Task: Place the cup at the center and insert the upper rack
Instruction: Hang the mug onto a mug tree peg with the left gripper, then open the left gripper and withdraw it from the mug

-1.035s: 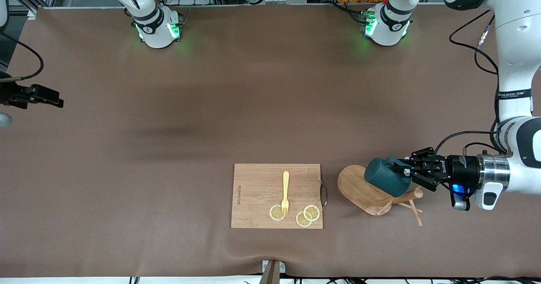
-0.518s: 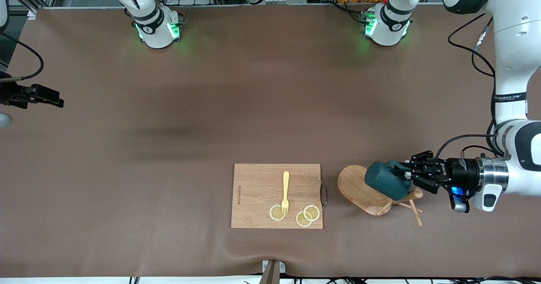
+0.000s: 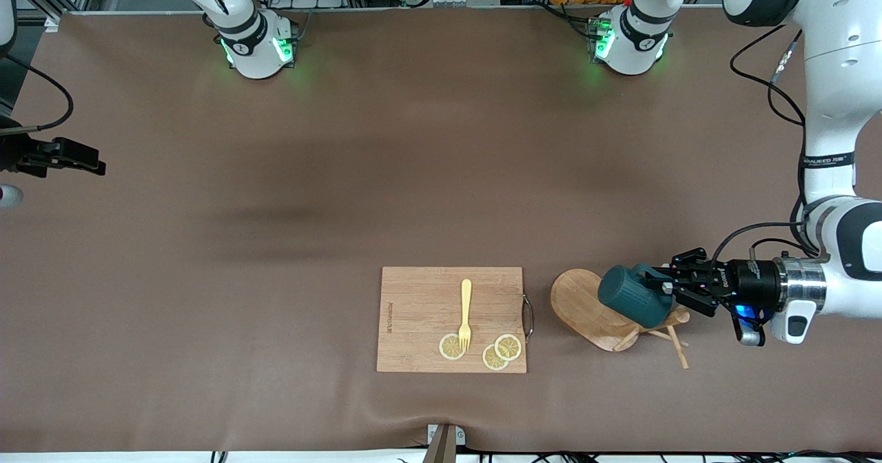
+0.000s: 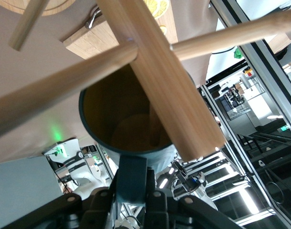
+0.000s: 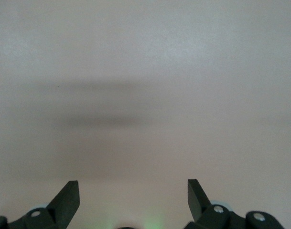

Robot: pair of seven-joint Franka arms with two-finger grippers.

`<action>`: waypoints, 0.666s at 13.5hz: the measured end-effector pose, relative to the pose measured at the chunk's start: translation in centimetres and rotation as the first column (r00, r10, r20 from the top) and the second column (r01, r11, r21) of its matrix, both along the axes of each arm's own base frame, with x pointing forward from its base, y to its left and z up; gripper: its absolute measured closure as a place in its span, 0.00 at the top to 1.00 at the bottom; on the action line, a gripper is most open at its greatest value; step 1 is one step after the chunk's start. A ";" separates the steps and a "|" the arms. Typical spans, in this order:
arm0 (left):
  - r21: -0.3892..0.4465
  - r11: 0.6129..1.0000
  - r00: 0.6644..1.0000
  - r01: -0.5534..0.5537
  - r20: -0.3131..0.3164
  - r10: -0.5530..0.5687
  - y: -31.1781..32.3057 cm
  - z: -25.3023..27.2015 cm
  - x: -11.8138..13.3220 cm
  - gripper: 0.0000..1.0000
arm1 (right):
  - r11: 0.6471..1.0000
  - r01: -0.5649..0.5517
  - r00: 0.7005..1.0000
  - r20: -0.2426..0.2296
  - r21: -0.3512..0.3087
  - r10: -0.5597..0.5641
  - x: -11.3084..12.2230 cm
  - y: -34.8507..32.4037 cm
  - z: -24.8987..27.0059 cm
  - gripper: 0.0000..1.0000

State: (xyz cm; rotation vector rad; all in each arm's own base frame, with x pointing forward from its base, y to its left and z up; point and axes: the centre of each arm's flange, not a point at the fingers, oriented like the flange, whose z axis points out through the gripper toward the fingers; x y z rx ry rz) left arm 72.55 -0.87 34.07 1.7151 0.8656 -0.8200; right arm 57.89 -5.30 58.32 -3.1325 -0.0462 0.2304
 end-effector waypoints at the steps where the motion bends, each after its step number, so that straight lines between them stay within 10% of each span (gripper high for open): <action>1: -0.006 1.000 1.000 -0.002 -0.005 0.002 0.0 -0.2 0.0 0.21 | 1.000 0.000 1.000 0.000 0.000 0.000 0.0 0.0 0.0 1.00; 9: -0.002 1.000 1.000 -0.015 0.000 0.015 0.7 0.0 0.0 0.99 | 1.000 -0.001 1.000 0.000 0.000 0.001 0.0 0.1 0.0 1.00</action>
